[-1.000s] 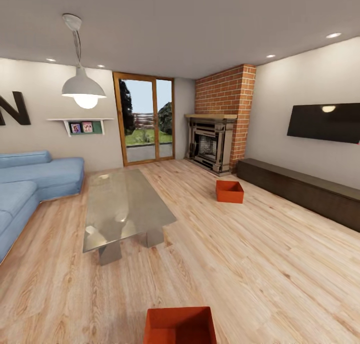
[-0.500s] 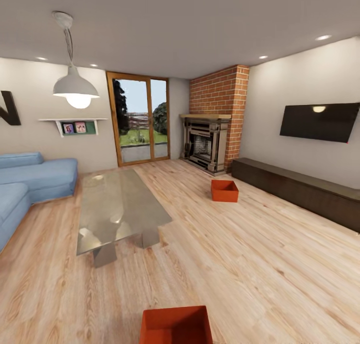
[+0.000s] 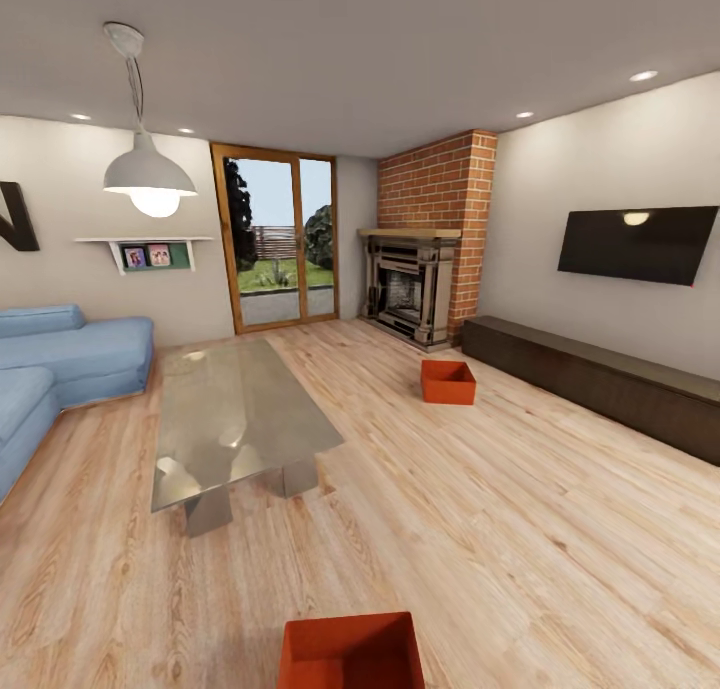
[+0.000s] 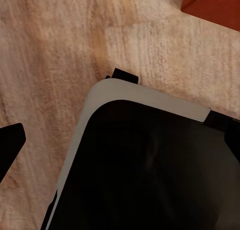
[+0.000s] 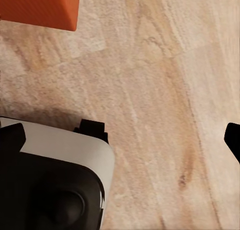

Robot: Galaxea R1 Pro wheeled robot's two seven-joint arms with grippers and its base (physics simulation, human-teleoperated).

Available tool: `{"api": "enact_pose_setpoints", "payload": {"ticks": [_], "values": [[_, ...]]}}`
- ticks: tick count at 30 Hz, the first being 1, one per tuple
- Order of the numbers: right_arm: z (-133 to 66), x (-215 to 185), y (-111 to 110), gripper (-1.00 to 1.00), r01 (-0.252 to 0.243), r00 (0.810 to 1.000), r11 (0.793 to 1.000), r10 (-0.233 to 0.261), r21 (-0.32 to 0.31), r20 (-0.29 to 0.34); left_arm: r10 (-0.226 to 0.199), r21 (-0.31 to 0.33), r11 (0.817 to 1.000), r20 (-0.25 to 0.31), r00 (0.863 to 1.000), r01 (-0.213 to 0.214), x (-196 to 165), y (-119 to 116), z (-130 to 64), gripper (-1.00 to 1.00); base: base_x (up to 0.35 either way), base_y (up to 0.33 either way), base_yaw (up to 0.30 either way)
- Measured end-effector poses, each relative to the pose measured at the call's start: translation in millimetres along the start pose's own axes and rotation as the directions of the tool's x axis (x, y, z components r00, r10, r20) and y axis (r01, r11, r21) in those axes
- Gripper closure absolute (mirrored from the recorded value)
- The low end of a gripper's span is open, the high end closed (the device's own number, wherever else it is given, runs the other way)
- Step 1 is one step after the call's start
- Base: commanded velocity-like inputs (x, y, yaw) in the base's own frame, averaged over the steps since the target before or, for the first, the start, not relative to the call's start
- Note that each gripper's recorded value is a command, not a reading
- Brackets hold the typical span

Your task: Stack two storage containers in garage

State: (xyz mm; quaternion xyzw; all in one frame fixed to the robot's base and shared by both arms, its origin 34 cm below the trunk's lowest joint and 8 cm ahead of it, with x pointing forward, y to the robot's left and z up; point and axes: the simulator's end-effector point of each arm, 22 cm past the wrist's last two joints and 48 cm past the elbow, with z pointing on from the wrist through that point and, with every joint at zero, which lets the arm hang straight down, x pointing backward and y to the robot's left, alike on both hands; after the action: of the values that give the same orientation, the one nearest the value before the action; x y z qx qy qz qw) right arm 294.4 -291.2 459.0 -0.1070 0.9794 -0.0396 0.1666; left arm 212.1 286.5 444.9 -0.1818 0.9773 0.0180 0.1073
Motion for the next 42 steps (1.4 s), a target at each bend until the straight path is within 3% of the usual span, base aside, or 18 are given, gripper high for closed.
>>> {"api": "enact_pose_setpoints", "payload": {"ticks": [42], "values": [[0.7, 22, 2, -1.0, 0.01, 0.998, 1.0, -0.011, -0.012, -0.054, 0.013, -0.014, 1.0, -0.046, 0.999, -0.013, 17, 5, -0.6, -1.0, 0.0, 0.0, 0.015]]}}
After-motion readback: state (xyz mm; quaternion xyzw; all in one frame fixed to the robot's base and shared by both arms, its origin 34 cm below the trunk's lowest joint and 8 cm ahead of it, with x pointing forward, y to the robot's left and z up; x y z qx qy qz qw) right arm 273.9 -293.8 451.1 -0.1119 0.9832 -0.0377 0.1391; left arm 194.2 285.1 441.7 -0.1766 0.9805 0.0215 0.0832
